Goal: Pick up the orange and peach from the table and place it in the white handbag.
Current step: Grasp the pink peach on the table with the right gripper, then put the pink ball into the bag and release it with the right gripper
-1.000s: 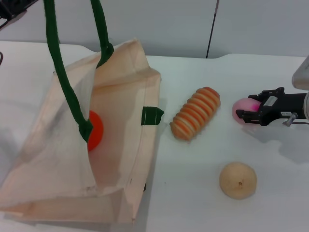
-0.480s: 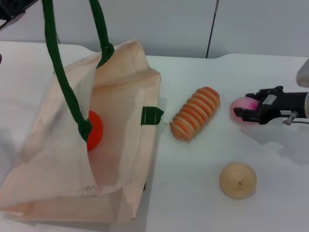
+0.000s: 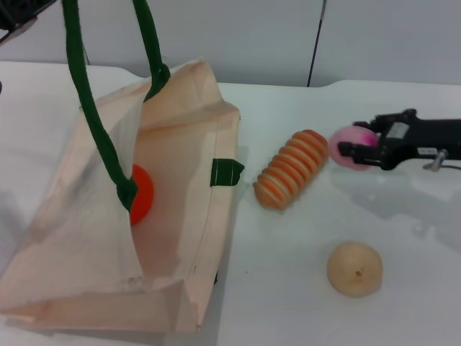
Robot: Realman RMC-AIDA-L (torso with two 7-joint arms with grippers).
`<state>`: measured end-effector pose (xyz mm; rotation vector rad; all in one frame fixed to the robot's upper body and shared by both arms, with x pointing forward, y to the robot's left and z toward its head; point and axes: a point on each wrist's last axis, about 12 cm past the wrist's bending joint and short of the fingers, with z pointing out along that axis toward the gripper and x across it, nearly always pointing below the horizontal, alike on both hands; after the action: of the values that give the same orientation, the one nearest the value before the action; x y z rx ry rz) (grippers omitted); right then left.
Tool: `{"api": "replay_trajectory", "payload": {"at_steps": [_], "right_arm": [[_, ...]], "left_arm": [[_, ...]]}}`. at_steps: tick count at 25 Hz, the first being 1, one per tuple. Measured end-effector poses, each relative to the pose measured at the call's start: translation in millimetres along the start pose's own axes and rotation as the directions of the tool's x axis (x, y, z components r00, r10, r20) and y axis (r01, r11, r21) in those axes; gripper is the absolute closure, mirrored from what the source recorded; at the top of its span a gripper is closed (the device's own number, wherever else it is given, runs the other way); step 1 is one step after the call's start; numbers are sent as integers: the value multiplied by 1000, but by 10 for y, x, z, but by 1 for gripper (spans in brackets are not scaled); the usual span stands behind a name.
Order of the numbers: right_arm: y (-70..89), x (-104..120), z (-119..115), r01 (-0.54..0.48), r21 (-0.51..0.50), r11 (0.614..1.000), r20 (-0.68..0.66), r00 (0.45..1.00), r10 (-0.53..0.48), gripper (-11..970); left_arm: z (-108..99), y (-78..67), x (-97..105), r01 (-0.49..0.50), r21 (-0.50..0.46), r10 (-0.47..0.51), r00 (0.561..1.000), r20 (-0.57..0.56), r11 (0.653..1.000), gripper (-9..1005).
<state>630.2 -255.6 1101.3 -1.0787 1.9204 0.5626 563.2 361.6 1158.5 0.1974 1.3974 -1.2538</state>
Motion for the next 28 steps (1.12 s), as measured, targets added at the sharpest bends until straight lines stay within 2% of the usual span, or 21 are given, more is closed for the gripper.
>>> {"api": "replay_trajectory", "payload": {"at_steps": [4, 7, 13, 14, 15, 23, 28], "right_arm": [[71, -214, 92, 53, -72, 996, 62, 997, -49, 462], [170, -425, 252, 103, -142, 984, 95, 991, -90, 463], [423, -820, 596, 218, -258, 941, 143, 972, -186, 465], [503, -920, 705, 245, -281, 928, 141, 967, -212, 465], [503, -920, 705, 245, -281, 928, 141, 967, -212, 465], [820, -1177, 1060, 332, -331, 883, 124, 943, -308, 467], [965, -1332, 1195, 373, -345, 861, 122, 928, -353, 468]], "left_arm": [[-2, 1, -3, 1, 0, -1, 1000, 0, 1000, 868], [-2, -4, -9, 3, 4, -3, 1000, 1, 1000, 868], [25, -12, -21, 3, 16, -3, 1000, 4, 1000, 867], [30, -12, -24, 3, 17, -3, 1000, 4, 1000, 867], [33, -13, -25, 2, 19, -3, 1000, 5, 1000, 867], [91, -20, -26, 3, 33, -3, 1000, 6, 999, 867], [113, -22, -30, 3, 39, -4, 1000, 3, 999, 868]]}}
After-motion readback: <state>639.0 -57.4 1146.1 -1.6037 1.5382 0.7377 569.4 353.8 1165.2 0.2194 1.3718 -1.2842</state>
